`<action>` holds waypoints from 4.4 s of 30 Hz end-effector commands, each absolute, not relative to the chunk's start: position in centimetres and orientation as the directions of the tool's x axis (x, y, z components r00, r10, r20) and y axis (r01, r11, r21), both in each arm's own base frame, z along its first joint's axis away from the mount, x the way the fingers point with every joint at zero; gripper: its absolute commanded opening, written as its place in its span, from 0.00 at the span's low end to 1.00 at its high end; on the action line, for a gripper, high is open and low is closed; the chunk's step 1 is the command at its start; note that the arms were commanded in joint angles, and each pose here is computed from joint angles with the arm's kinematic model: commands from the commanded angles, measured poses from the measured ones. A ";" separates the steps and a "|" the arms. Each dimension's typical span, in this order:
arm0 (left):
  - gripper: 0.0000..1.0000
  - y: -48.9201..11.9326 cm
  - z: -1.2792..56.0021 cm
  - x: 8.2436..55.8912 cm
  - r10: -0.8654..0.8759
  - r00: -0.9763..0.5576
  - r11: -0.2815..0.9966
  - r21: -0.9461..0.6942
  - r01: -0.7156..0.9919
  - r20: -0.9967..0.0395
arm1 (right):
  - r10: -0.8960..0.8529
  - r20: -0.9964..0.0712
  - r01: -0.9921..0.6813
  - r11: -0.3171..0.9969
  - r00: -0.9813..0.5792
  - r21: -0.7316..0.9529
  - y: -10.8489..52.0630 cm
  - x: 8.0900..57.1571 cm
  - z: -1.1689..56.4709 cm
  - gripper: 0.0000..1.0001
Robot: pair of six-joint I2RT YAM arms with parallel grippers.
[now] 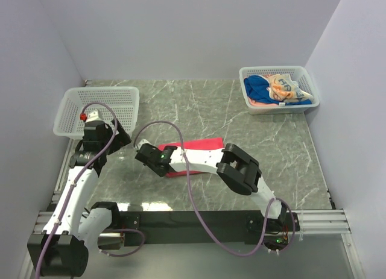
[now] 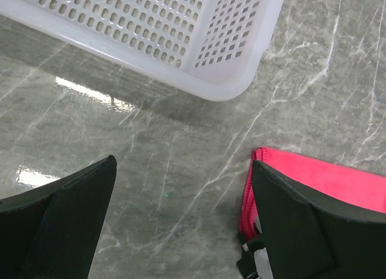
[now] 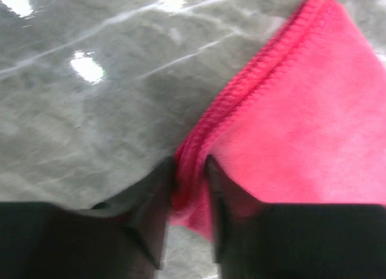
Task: Fold and stack the towels
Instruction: Neatly place the folded towel into the bin
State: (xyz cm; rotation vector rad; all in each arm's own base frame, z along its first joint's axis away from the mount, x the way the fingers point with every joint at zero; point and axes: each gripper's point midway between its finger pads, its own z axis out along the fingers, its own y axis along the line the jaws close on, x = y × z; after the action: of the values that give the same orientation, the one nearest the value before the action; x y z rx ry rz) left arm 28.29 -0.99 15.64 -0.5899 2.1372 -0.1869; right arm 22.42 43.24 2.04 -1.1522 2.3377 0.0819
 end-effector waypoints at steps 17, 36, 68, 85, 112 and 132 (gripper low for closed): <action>0.99 -10.0 12.0 28.7 -0.611 -0.680 0.689 -0.695 -0.206 -0.404 | -0.375 -0.768 -0.744 0.640 -0.520 0.191 42.6 23.9 8.9 0.00; 0.99 -18.7 4.6 28.6 -0.645 -0.744 0.574 -0.753 -0.321 -0.174 | -0.289 -0.793 -0.744 0.605 -0.537 0.283 42.7 24.1 9.0 0.00; 0.01 -15.8 7.7 31.6 -0.501 -0.761 0.808 -0.539 -0.239 -0.413 | -0.293 -0.796 -0.693 0.690 -0.530 0.208 34.3 21.5 11.3 0.88; 0.01 -12.2 19.6 45.2 -0.290 -0.720 0.948 -0.294 -0.124 -0.630 | -0.281 -0.840 -0.654 0.749 -0.465 0.111 25.7 19.3 13.5 0.88; 0.01 2.2 26.4 49.5 -0.028 -0.716 0.989 0.086 -0.122 -0.697 | -0.462 -0.723 -0.701 0.712 -0.514 0.044 27.5 20.1 11.7 0.92; 0.01 10.5 21.8 49.5 0.089 -0.784 0.951 0.285 -0.115 -0.615 | -0.541 -0.652 -0.725 0.689 -0.531 0.019 28.7 20.6 10.9 0.92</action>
State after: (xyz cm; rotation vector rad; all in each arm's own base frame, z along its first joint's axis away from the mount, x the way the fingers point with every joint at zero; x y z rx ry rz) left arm 49.28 8.37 21.72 -0.0362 2.4617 0.3228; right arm 20.07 27.98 9.73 -0.9635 2.2878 0.3686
